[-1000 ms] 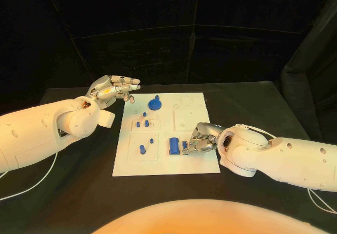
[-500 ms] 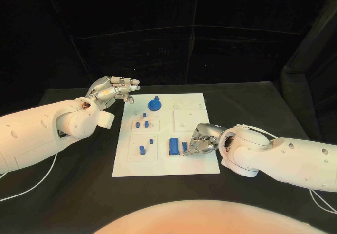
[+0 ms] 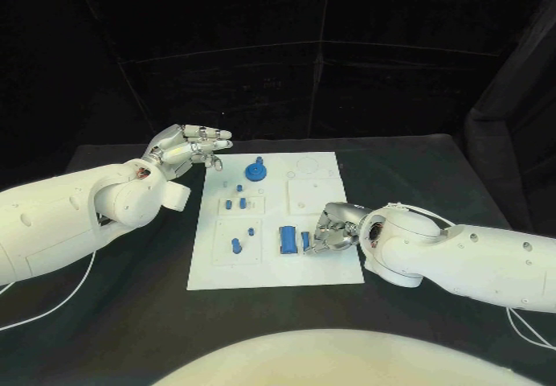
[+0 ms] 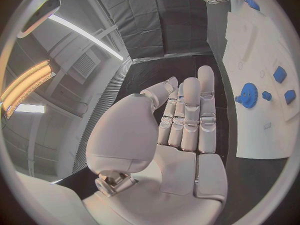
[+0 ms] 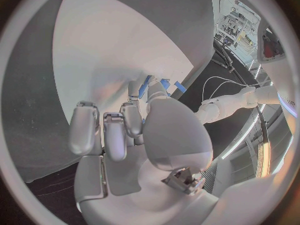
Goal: Assemble the parts on the task board
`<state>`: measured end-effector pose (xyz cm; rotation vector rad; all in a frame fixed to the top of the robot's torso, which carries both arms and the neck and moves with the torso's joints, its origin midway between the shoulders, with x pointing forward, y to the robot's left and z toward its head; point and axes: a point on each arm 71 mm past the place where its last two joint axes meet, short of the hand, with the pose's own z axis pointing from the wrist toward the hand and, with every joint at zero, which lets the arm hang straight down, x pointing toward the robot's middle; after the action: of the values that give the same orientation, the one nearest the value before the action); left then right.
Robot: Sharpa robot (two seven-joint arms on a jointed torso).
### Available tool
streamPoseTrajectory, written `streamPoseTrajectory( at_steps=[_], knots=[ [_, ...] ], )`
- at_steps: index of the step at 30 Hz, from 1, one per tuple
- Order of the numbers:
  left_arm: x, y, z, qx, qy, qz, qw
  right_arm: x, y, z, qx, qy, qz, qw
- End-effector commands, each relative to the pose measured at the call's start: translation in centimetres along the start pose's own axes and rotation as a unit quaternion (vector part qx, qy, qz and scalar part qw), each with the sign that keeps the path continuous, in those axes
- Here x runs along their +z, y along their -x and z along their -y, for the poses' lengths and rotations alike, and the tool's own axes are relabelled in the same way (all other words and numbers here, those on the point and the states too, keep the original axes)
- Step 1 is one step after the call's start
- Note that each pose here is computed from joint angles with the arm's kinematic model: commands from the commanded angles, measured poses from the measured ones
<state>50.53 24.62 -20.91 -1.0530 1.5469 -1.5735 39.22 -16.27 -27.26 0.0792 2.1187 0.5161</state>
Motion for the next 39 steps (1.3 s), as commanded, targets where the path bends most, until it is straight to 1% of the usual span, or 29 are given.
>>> streamPoseTrajectory(
  at_steps=[1, 6, 12, 17, 21, 22, 25, 27, 29, 30, 31, 34, 37, 39],
  knots=[
    [0.05, -0.09, 0.10, -0.004, -0.001, -0.005, 1.000, 0.1, -0.4, -0.4, -0.010, 0.011, -0.026, 1.000],
    [0.06, -0.14, 0.09, -0.004, -0.001, -0.007, 1.000, 0.1, -0.4, -0.4, -0.007, 0.014, -0.028, 0.999],
    [0.04, -0.13, 0.09, -0.004, -0.001, -0.007, 1.000, -0.3, 0.0, -0.3, 0.021, 0.025, -0.007, 0.999],
    [0.04, -0.01, 0.10, -0.004, -0.003, -0.005, 1.000, -0.9, 0.6, 0.2, 0.075, 0.045, 0.014, 0.996],
    [0.06, 0.15, 0.09, -0.002, -0.004, -0.001, 1.000, -1.4, 1.6, 0.7, 0.137, 0.065, 0.029, 0.988],
    [0.09, 0.20, 0.08, -0.001, -0.005, -0.001, 1.000, -1.4, 2.1, 0.9, 0.155, 0.072, 0.035, 0.985],
    [0.19, 0.37, 0.02, 0.000, -0.005, 0.002, 1.000, -1.1, 4.0, 1.6, 0.210, 0.097, 0.057, 0.971],
    [0.29, 0.52, -0.03, 0.001, -0.006, 0.004, 1.000, -0.7, 5.5, 2.1, 0.249, 0.115, 0.073, 0.959],
    [0.46, 0.69, -0.11, -0.004, -0.008, 0.010, 1.000, -0.3, 6.9, 2.7, 0.289, 0.131, 0.087, 0.944],
    [0.65, 0.88, -0.20, -0.009, -0.010, 0.017, 1.000, 0.2, 7.8, 3.2, 0.320, 0.142, 0.097, 0.932],
    [0.72, 0.96, -0.24, -0.011, -0.010, 0.020, 1.000, 0.4, 8.2, 3.4, 0.331, 0.146, 0.100, 0.927],
    [1.12, 1.44, -0.53, -0.018, -0.015, 0.034, 0.999, 1.8, 9.7, 4.3, 0.384, 0.164, 0.116, 0.901],
    [1.63, 2.00, -0.78, -0.023, -0.020, 0.052, 0.998, 3.2, 10.9, 5.2, 0.418, 0.177, 0.137, 0.881],
    [2.04, 2.37, -1.00, -0.026, -0.024, 0.068, 0.997, 4.3, 11.6, 5.6, 0.434, 0.182, 0.154, 0.869]
  ],
)
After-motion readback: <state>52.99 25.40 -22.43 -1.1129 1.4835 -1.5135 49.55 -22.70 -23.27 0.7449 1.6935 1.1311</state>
